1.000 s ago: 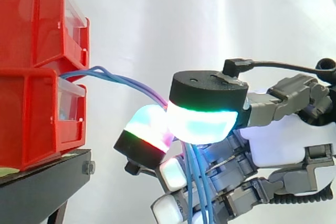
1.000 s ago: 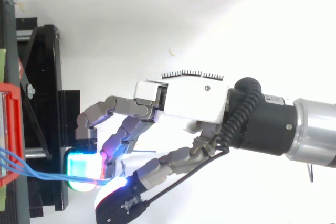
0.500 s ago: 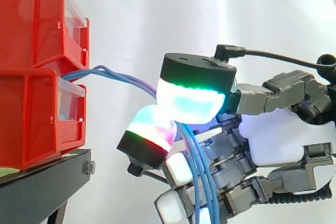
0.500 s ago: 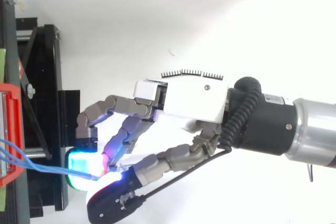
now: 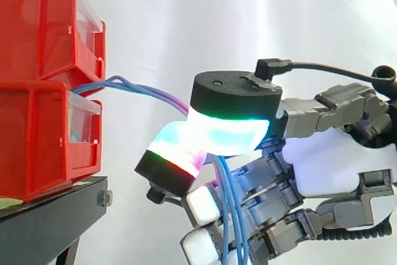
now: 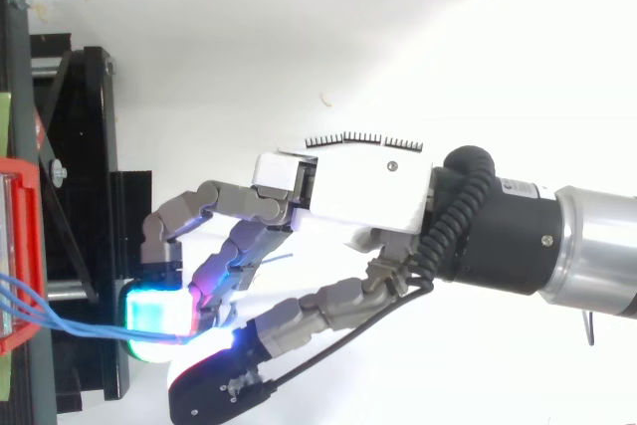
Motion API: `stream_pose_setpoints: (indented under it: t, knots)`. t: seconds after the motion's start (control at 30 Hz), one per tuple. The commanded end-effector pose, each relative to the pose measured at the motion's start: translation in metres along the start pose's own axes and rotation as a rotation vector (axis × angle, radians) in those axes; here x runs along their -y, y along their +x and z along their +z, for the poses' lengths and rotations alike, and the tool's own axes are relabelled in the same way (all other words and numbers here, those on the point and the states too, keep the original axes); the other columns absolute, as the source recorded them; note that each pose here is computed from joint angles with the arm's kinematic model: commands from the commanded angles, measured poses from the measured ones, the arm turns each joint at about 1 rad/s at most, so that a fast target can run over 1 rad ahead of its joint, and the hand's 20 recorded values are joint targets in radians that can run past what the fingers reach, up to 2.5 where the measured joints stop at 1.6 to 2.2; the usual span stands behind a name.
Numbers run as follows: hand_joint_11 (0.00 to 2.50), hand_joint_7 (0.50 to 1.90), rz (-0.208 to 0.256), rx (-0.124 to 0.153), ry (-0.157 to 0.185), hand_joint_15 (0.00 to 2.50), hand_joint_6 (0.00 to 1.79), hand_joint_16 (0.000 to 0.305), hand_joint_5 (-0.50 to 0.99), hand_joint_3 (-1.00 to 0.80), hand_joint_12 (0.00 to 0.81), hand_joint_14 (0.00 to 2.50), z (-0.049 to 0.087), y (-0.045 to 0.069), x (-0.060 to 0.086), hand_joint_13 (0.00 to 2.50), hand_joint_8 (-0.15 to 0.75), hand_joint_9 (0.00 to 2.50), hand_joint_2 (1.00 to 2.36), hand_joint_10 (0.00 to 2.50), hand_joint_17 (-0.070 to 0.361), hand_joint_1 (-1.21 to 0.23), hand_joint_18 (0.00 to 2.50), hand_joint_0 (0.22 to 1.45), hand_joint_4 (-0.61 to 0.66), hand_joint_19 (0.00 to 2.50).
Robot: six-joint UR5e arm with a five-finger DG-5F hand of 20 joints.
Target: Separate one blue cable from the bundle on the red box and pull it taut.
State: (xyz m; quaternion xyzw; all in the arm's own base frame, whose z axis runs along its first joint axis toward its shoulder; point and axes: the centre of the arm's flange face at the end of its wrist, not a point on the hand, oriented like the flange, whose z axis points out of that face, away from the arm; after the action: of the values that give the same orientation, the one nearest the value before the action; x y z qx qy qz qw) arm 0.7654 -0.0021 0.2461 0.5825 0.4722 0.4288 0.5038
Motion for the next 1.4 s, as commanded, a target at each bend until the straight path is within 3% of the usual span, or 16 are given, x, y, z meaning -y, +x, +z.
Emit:
stream_pose_setpoints:
  t: [0.0,0.13,0.23,0.37,0.57,1.23,1.37]
  knots:
    - [0.55,1.10,0.000,-0.002,0.001,0.45,0.88,0.054,-0.22,-0.39,0.341,0.01,-0.0001,0.0006,0.0003,0.83,0.279,0.77,1.01,0.02,0.121,-0.87,0.71,0.73,0.07,0.66]
    - [0.54,1.06,0.002,0.000,0.000,0.44,0.87,0.054,-0.22,-0.47,0.338,0.01,0.0001,-0.0005,0.0002,0.81,0.274,0.76,1.00,0.01,0.121,-0.88,0.70,0.74,0.09,0.65]
    - [0.55,1.07,0.002,0.000,0.000,0.45,0.87,0.053,-0.22,-0.50,0.337,0.01,0.0001,-0.0005,0.0002,0.81,0.276,0.77,1.00,0.02,0.120,-0.87,0.70,0.67,0.11,0.67]
    - [0.56,1.11,0.002,0.000,0.000,0.46,0.85,0.054,-0.19,-0.50,0.356,0.01,0.0001,-0.0005,0.0002,0.86,0.309,0.86,1.00,0.02,0.123,-0.71,0.71,0.56,0.15,0.69]
    - [0.56,1.14,0.002,0.002,0.000,0.46,0.85,0.055,-0.18,-0.50,0.362,0.01,0.0001,-0.0007,0.0002,0.89,0.318,0.92,1.00,0.02,0.124,-0.60,0.71,0.55,0.16,0.71]
    - [0.57,1.10,0.002,0.000,0.000,0.47,0.83,0.060,-0.17,-0.50,0.389,0.01,0.0001,-0.0005,0.0002,0.90,0.338,0.93,1.00,0.02,0.135,-0.64,0.71,0.49,0.18,0.73]
    - [0.55,1.10,0.002,0.000,0.000,0.47,0.83,0.060,-0.17,-0.33,0.388,0.01,0.0001,-0.0005,0.0002,0.90,0.339,0.94,1.01,0.01,0.136,-0.64,0.72,0.58,0.17,0.73]
